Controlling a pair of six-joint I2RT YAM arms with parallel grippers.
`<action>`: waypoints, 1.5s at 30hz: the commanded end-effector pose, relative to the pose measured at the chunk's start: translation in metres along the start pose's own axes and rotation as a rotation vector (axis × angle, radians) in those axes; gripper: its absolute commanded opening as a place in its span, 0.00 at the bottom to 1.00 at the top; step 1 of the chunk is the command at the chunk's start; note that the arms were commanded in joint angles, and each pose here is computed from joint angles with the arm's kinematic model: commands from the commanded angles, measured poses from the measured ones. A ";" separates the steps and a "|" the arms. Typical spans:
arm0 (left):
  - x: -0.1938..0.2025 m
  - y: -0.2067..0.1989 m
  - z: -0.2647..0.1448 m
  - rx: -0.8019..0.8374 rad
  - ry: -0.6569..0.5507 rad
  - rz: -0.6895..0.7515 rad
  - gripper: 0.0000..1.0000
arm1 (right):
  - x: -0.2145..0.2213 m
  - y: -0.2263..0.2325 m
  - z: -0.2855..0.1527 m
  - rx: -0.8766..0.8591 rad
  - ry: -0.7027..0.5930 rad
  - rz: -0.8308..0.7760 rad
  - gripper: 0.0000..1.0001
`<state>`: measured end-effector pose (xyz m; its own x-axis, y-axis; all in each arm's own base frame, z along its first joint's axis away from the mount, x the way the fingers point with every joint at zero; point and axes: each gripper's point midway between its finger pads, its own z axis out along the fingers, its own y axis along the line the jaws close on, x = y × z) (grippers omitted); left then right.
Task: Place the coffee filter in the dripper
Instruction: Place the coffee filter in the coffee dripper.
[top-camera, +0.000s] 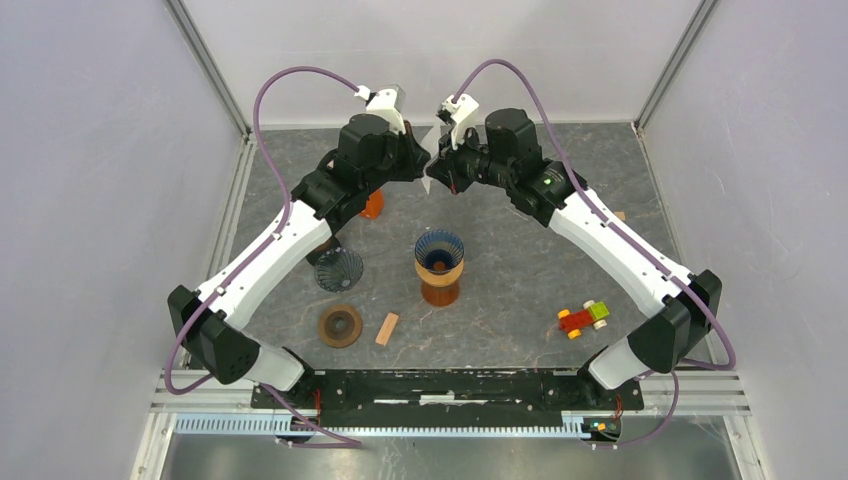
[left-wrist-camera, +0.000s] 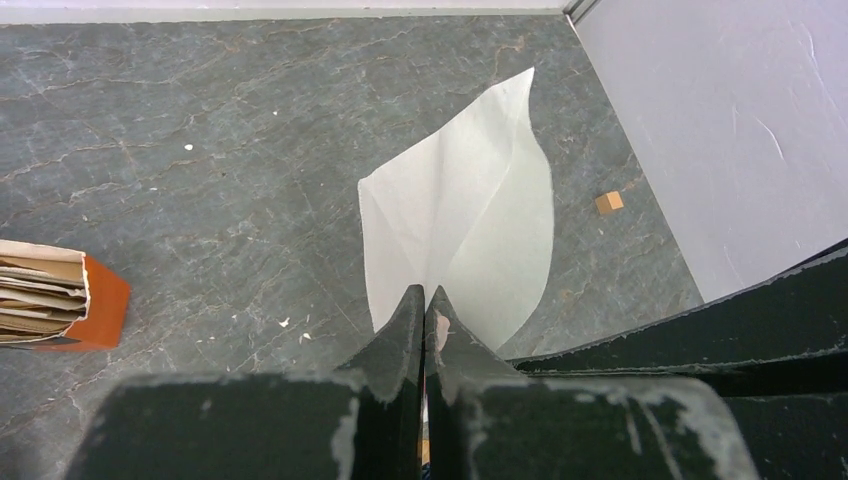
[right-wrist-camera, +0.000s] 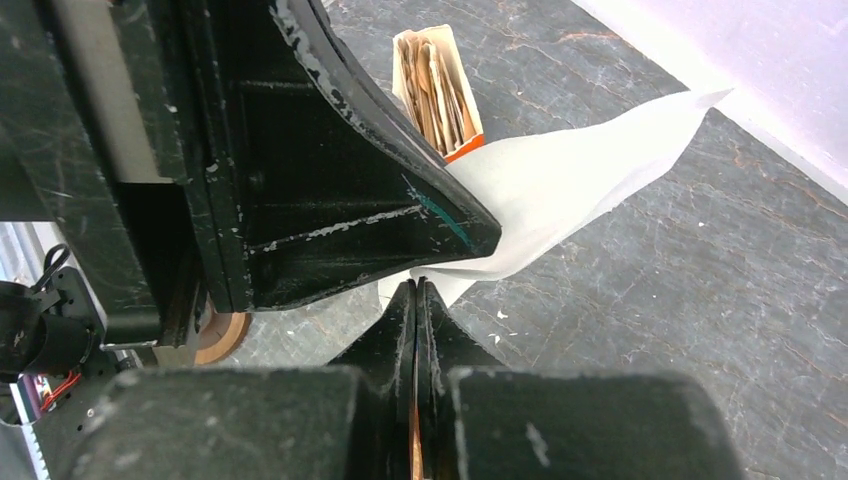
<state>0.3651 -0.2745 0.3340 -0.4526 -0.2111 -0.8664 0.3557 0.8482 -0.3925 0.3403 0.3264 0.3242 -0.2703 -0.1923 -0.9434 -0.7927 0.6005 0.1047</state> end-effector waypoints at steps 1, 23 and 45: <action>-0.018 -0.004 -0.004 0.010 -0.072 0.030 0.02 | -0.018 -0.005 -0.011 0.045 -0.052 -0.029 0.00; -0.031 0.013 -0.002 -0.120 -0.155 0.237 0.02 | -0.005 -0.022 -0.019 0.090 -0.059 0.091 0.00; -0.018 -0.004 0.001 -0.066 -0.099 0.059 0.02 | -0.028 0.008 -0.017 -0.007 -0.087 -0.021 0.49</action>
<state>0.3758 -0.2659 0.3302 -0.3529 -0.1166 -0.9284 0.3165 0.9188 -0.2357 0.3234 0.3254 0.3243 -0.2829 -0.1691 -0.9441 -0.8142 0.5627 0.1432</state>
